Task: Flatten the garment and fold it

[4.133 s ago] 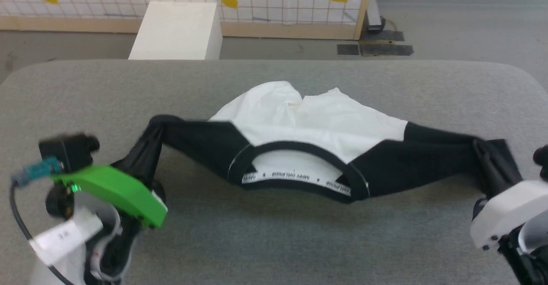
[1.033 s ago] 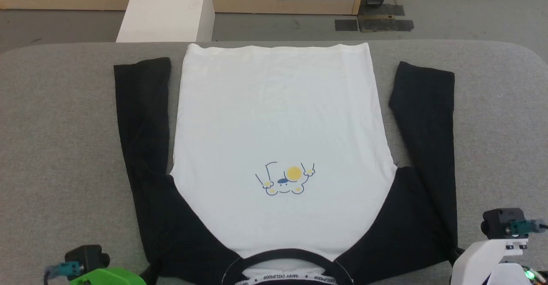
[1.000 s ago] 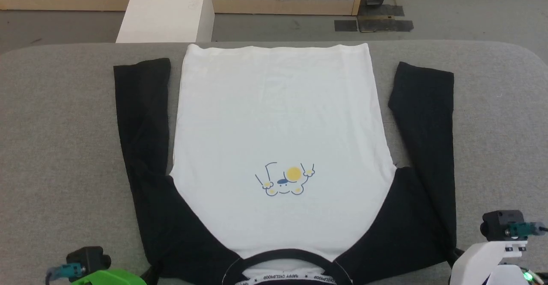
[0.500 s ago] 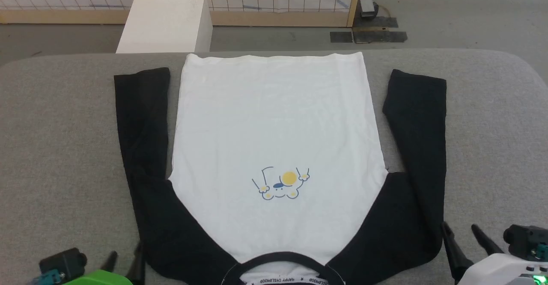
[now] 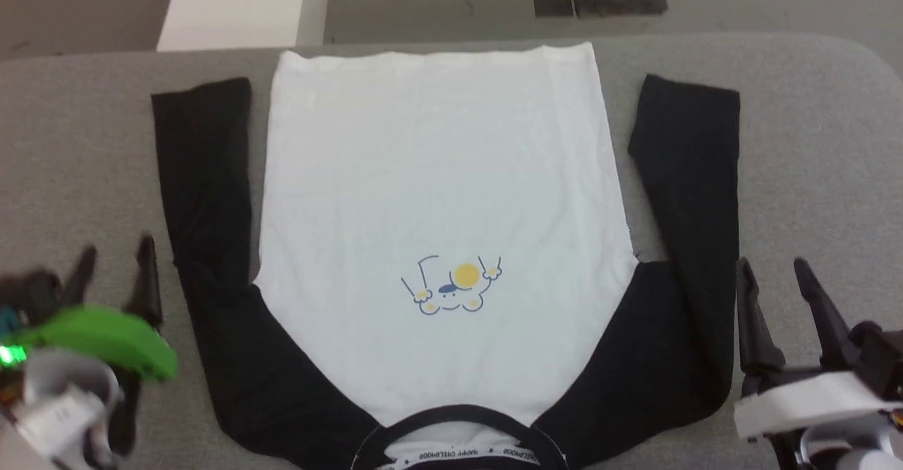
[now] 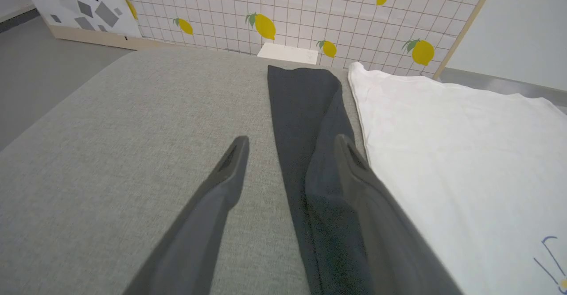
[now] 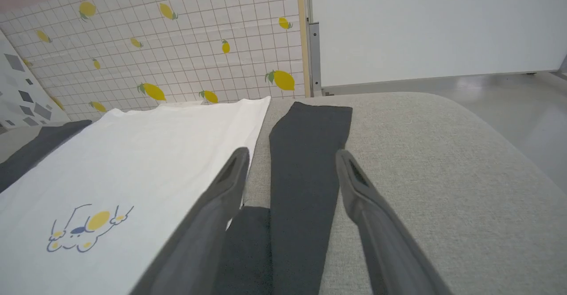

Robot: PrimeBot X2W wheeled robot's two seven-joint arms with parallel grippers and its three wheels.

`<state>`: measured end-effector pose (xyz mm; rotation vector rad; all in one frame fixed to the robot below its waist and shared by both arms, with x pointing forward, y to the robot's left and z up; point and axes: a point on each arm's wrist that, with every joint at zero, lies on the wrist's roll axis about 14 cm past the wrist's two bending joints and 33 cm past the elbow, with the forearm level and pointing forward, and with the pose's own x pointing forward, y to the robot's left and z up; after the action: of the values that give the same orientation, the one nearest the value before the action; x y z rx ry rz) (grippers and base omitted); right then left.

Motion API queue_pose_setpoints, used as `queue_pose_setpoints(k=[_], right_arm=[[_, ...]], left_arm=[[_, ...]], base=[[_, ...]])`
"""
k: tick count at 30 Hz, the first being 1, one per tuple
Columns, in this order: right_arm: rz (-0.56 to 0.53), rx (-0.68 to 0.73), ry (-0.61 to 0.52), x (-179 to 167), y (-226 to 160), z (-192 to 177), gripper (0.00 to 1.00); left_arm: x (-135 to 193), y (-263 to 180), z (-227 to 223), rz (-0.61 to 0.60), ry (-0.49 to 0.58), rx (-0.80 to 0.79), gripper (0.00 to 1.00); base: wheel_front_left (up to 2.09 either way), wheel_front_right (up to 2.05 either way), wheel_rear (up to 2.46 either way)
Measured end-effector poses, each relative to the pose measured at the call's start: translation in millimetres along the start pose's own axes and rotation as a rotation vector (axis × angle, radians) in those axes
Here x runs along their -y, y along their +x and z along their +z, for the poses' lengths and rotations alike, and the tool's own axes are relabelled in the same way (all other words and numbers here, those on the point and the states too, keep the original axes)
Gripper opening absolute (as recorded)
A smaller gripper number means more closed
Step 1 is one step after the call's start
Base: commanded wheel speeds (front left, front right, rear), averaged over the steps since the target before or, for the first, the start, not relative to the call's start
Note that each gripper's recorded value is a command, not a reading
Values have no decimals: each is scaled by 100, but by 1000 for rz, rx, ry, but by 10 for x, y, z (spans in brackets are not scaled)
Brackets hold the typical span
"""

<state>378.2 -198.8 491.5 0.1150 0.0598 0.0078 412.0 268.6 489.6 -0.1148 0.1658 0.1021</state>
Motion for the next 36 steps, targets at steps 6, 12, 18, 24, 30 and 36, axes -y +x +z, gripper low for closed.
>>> queue_pose_setpoints(k=[6, 12, 18, 24, 30, 36], right_arm=[[31, 11, 6, -101, 277, -17, 100], [43, 0, 20, -132, 483, -142, 100], [34, -28, 51, -100, 623, -376, 100], [1, -66, 81, 5, 681, -644, 100], [-51, -132, 74, 178, 632, -922, 100], [-85, -157, 56, 299, 606, -1019, 100]], left_arm=[[-84, 706, 182, -11, 45, -71, 100], [-197, 1272, 150, 5, 42, -202, 100], [-285, 1644, -165, 42, 54, -353, 100], [-441, 1905, -425, 124, 34, -443, 100], [-793, 2022, -653, 254, 45, -523, 100], [-770, 2119, -760, 253, -2, -525, 100]], base=[[0, 0, 0], [0, 0, 0], [0, 0, 0], [0, 0, 0], [0, 0, 0], [0, 0, 0]])
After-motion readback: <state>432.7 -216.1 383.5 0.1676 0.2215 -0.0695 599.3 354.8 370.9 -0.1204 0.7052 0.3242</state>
